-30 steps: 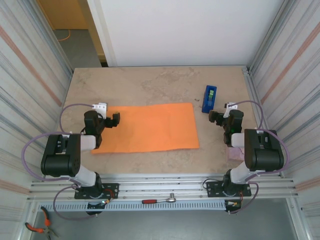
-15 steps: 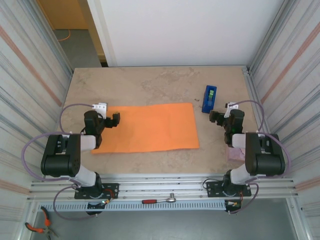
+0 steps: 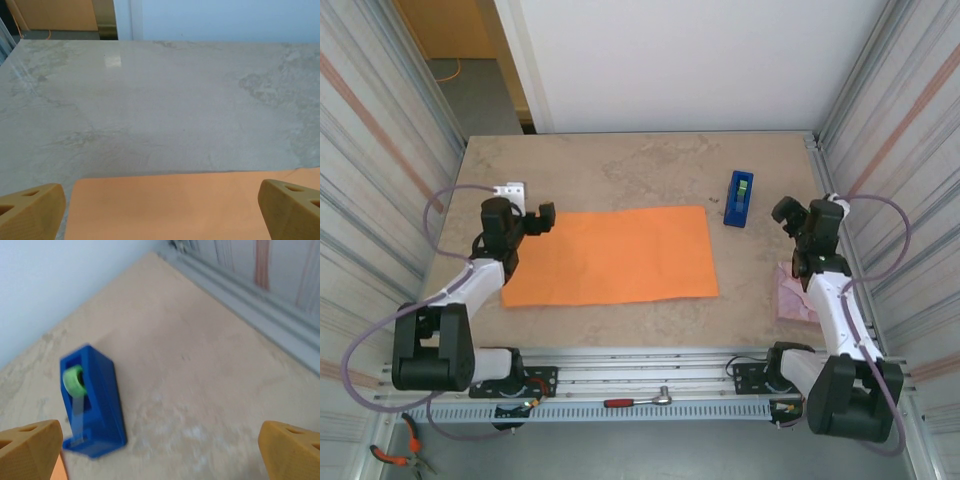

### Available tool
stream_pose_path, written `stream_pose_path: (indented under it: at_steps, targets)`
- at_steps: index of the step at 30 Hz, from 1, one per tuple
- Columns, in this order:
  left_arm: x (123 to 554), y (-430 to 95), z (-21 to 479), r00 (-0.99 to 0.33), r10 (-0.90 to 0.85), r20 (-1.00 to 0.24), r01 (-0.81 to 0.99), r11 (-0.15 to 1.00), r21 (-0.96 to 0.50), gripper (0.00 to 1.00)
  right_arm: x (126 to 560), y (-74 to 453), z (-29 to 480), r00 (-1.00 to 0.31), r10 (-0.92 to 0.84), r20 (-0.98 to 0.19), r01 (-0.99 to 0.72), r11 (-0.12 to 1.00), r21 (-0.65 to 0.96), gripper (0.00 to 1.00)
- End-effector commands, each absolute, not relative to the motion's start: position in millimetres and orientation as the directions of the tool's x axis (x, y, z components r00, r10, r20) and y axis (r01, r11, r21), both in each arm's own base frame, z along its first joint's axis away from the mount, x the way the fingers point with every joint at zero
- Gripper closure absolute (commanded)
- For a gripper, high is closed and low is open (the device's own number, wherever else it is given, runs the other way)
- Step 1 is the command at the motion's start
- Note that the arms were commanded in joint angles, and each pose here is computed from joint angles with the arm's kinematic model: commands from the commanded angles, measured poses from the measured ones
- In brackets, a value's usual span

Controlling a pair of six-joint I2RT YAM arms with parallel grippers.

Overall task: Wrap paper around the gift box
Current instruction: Pick up the gift box from the middle-right of the table.

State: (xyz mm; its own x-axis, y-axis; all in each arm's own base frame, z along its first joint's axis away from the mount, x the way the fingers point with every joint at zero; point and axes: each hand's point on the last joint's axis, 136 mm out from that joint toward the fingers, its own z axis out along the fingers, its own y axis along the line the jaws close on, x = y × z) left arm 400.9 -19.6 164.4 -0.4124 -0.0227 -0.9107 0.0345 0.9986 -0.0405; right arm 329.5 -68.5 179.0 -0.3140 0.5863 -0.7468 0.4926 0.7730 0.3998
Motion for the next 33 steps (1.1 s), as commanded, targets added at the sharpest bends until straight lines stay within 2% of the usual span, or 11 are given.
stream_pose_path:
  at_steps: [1, 7, 15, 24, 33]
  targets:
    - [393.6, -31.2, 179.6, -0.474, -0.132, -0.871, 0.002, 0.988, -0.151, 0.01, 283.0, -47.6, 145.5, -0.44, 0.707, -0.554, 0.576, 0.695, 0.43, 0.0]
    - [379.0, -95.7, 200.8, -0.553, -0.168, -0.816, 0.164, 0.938, -0.304, 0.01, 244.4, -36.1, 123.5, -0.504, 0.745, -0.436, 0.638, 0.662, 0.393, 0.02]
    - [349.3, -171.5, 201.9, -0.605, -0.062, -0.794, 0.324, 0.892, -0.316, 0.01, 225.1, -28.6, 105.5, -0.54, 0.757, -0.369, 0.662, 0.652, 0.37, 0.02]
    - [343.5, -196.5, 210.7, -0.611, -0.036, -0.791, 0.377, 0.865, -0.33, 0.01, 231.6, -14.6, 80.9, -0.565, 0.773, -0.288, 0.655, 0.633, 0.412, 0.02]
    - [341.4, -215.0, 202.3, -0.638, -0.015, -0.77, 0.391, 0.856, -0.34, 0.01, 255.0, 7.5, 74.9, -0.557, 0.778, -0.29, 0.611, 0.621, 0.491, 0.02]
